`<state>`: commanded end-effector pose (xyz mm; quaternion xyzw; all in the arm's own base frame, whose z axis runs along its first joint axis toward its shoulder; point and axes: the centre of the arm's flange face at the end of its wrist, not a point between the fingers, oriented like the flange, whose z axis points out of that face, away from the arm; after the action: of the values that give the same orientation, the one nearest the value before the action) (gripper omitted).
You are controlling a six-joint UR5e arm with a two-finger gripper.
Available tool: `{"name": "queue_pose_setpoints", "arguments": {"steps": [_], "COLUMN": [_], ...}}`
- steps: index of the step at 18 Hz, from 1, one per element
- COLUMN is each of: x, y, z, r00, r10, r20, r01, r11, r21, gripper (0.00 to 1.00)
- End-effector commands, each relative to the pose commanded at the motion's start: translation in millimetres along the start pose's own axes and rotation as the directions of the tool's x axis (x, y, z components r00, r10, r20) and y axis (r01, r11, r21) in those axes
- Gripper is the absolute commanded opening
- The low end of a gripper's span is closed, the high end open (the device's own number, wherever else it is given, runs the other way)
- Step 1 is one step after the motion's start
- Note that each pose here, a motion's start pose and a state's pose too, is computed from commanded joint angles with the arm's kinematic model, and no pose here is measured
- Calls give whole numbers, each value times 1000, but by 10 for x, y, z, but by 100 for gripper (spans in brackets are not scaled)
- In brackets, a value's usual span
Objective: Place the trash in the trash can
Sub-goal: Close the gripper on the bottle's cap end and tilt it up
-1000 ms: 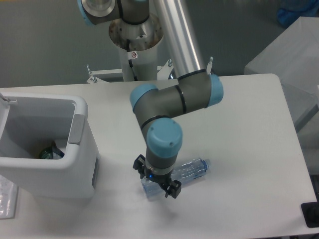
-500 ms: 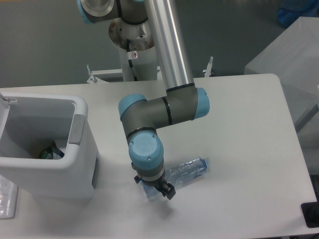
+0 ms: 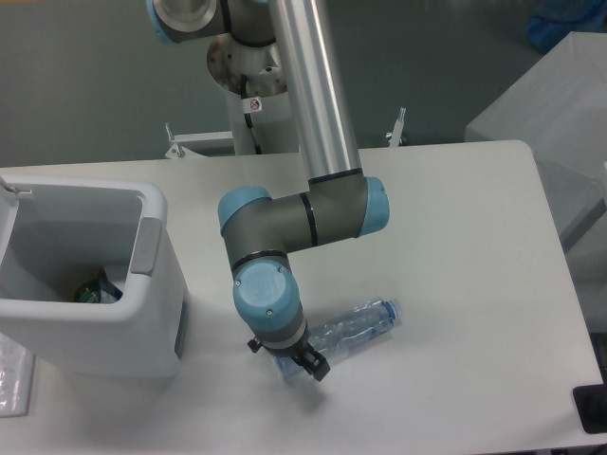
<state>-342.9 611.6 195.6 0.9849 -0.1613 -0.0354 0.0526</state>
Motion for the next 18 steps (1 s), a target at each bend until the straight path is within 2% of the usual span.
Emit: {"name": "queue_pose_setpoints", "arguments": {"steps": [1,9,11,15,18], "x": [0,7,8,-14,-98], "y": [1,-11,-12,-4,59], "z": [-10,6,-5,-126,-433], "r00": [1000,1000,1000,1000,999], "r10": [0,2,2,-2,-22], "r20": [1,-3,-4,10,33], "r01": [0,-2,-2,2,20], "r11": [1000,1000,1000,1000,997], "r21": [1,0,3,21,79], "gripper": [97,56,51,49,48]}}
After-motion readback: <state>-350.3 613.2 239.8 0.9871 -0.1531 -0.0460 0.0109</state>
